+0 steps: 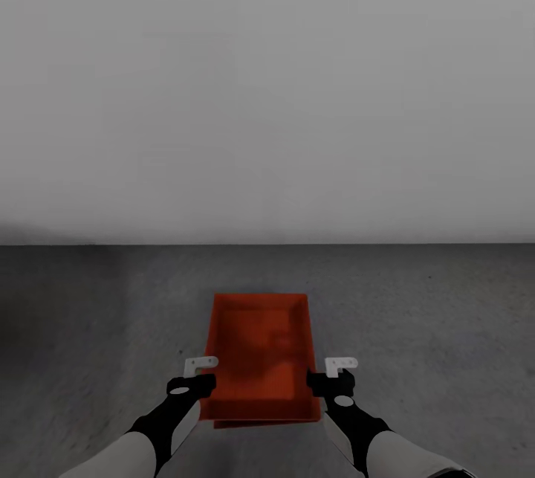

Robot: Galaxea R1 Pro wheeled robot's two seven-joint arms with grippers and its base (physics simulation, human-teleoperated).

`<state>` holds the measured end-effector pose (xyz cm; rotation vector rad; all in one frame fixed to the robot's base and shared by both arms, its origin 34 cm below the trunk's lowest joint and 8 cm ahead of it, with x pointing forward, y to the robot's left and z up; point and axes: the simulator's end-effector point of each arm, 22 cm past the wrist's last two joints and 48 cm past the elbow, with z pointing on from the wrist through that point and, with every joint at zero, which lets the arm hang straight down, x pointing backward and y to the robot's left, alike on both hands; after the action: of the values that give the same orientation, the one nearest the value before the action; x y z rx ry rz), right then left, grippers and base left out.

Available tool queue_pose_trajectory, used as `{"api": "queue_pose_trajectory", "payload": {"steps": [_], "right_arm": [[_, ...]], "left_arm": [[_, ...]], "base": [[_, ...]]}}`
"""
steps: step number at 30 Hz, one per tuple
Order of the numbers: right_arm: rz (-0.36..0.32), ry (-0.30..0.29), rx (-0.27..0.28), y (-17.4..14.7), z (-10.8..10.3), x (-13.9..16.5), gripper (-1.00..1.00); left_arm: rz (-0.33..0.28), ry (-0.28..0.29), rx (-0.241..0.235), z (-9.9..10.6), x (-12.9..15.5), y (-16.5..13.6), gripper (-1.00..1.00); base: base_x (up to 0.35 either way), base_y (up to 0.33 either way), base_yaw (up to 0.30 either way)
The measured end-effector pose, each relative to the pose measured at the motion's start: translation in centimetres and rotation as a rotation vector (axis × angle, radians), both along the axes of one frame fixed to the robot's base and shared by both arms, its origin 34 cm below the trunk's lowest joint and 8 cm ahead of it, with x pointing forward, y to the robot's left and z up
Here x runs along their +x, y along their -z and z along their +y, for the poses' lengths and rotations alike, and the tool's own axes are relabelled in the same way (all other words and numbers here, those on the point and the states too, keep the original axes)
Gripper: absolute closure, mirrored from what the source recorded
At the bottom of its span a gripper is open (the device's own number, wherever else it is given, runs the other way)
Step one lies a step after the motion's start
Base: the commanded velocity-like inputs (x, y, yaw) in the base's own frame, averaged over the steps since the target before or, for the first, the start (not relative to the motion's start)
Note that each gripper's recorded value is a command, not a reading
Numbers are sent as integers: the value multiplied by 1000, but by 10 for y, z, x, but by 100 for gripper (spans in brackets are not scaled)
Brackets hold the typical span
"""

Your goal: Move the two storage containers from the living room to the garage. In the garage, place one container on the floor and stack the other container on top of it (either order is fine).

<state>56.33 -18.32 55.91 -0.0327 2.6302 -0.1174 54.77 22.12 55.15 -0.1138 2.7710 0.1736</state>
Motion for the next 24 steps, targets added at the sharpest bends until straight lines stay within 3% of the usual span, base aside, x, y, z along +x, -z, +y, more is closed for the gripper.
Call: {"api": "queue_pose_trajectory", "payload": {"steps": [24], "right_arm": [[1,0,0,-26,0,-6,-100]], "left_arm": [[0,1,0,0,-6,-26,-100]], "base": [[0,0,0]]}}
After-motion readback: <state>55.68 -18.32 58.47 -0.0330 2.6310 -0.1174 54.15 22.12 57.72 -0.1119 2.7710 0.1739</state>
